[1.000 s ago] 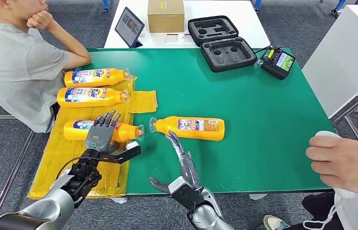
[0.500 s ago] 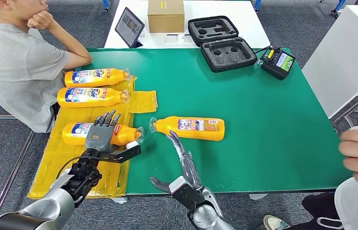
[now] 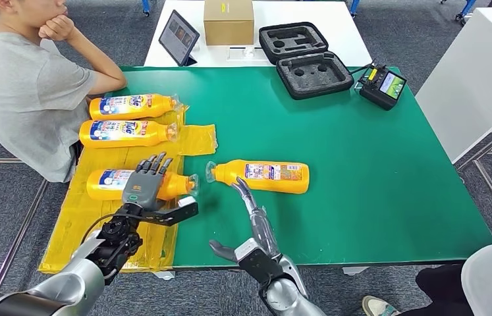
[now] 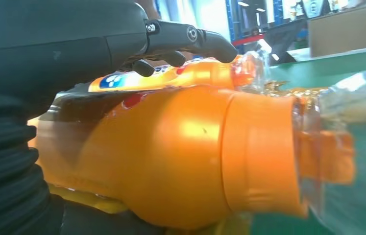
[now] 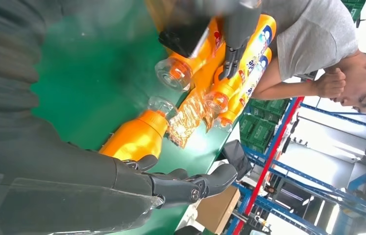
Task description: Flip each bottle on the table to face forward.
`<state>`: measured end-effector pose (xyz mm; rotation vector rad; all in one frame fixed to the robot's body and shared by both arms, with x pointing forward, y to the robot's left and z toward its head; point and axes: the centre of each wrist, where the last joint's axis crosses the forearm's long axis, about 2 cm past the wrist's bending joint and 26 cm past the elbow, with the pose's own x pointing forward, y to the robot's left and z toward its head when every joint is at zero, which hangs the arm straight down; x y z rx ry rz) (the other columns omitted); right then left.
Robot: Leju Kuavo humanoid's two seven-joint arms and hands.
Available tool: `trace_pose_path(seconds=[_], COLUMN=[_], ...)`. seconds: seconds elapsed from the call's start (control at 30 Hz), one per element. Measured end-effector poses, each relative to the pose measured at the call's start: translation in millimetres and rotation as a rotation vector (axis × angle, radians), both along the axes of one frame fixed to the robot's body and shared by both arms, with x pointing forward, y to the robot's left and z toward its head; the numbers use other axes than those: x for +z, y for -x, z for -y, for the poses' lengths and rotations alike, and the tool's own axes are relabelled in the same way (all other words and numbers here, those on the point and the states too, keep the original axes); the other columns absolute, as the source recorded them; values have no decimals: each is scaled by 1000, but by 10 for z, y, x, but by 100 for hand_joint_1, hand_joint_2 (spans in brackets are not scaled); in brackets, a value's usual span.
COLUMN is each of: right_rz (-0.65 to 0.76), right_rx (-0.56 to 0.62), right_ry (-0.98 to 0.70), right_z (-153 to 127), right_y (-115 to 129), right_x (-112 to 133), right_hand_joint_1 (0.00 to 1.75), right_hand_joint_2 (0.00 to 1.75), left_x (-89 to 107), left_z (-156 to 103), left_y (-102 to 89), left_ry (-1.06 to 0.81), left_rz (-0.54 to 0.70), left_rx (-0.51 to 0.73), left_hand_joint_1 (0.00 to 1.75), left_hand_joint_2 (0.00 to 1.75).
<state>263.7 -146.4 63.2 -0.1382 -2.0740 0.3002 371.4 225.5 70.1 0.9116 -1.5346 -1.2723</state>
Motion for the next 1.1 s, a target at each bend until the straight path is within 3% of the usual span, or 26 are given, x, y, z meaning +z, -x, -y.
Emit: trace_pose_path(seconds=[0.27, 0.8, 1.1], right_rz=[-5, -10, -9], right_rx=[-2, -3, -22], right_ry=[-3, -6, -6], right_z=[20, 34, 30], right_y=[-12, -6, 8], right_x=[-7, -18, -24], right_hand_joint_1=[0, 0, 0], right_hand_joint_2=[175, 175, 175], left_x=[-30, -110, -7], left_z=[-12, -96, -68], left_y=[91, 448, 713], left_ry=[49, -19, 65], left_rz=[-34, 75, 289], left_rx=[-63, -61, -77], left_hand_joint_1=[0, 0, 0], left_hand_joint_2=[175, 175, 175])
